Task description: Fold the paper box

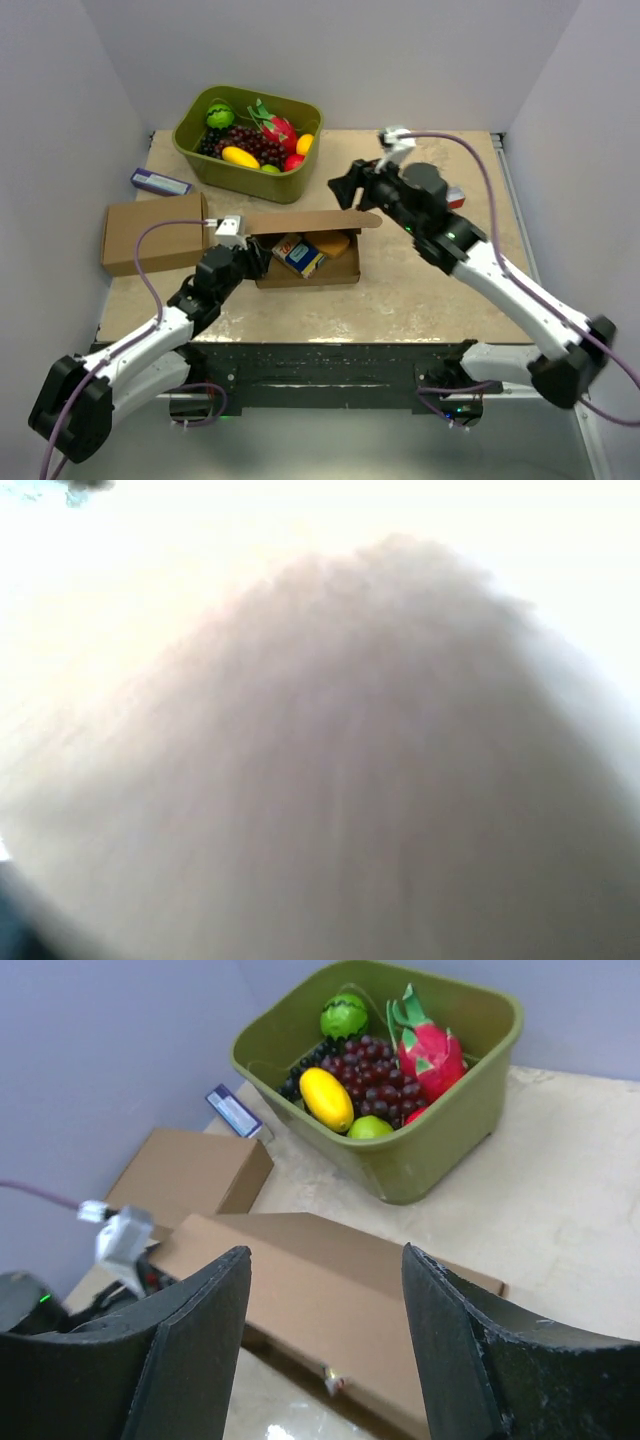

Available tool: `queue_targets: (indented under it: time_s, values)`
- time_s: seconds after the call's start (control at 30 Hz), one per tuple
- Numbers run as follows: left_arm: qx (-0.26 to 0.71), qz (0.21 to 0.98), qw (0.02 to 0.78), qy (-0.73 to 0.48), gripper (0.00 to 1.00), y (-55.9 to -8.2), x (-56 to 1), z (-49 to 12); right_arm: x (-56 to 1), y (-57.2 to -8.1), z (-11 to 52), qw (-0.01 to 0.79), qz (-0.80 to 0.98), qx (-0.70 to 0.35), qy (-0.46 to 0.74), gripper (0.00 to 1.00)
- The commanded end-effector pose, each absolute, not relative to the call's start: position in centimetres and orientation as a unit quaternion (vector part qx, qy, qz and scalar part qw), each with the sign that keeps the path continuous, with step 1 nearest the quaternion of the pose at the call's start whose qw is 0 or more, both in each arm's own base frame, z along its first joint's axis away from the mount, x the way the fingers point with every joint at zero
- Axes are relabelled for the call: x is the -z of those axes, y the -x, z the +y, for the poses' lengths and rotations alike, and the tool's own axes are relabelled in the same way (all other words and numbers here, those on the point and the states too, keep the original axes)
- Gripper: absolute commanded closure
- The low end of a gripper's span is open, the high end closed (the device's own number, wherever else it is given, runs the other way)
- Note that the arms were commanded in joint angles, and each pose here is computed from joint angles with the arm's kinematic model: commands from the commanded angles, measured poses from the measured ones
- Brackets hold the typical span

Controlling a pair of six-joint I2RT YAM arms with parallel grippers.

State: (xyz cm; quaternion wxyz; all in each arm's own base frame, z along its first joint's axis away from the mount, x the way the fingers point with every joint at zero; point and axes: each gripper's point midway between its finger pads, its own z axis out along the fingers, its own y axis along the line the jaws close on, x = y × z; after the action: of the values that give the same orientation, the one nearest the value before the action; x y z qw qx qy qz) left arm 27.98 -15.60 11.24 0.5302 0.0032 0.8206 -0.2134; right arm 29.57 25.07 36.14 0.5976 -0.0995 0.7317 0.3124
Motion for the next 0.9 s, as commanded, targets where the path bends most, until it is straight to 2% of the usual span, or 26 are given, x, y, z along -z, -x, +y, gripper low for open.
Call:
queue_targets:
  time_s: [0.0,0.1,0.2,0.33,0.4,0.57,0.73,0.87]
  values:
    - [0.222,0.811,0.541,0.003,0.48,-27.1,-12.7,-15.2,-32.2,-33.7,29.9,0.563,0.756,-0.311,0.127,0.37]
    - [0.227,0.817,0.530,0.010,0.40,-26.1,-13.2,-14.8,-28.8,-35.6,31.5,0.542,0.775,-0.299,0.130,0.38]
    - [0.240,0.834,0.498,0.006,0.36,-24.3,-13.3,-14.9,-26.4,-35.2,32.0,0.517,0.789,-0.305,0.131,0.39]
    - [0.261,0.838,0.479,0.000,0.36,-21.9,-15.5,-14.6,-25.5,-34.7,31.4,0.519,0.789,-0.307,0.120,0.39]
    - [0.302,0.817,0.491,-0.010,0.39,-21.4,-18.8,-15.7,-24.5,-34.3,30.9,0.515,0.794,-0.301,0.117,0.39]
    - [0.391,0.760,0.516,-0.061,0.38,-20.7,-28.9,-18.5,-22.9,-33.6,30.7,0.504,0.801,-0.305,0.108,0.39]
    - [0.412,0.727,0.542,-0.088,0.35,-22.8,-32.9,-20.5,-22.0,-33.1,30.1,0.500,0.805,-0.301,0.103,0.39]
    - [0.399,0.740,0.536,-0.077,0.35,-26.2,-29.6,-22.0,-21.2,-32.5,29.4,0.496,0.811,-0.295,0.100,0.40]
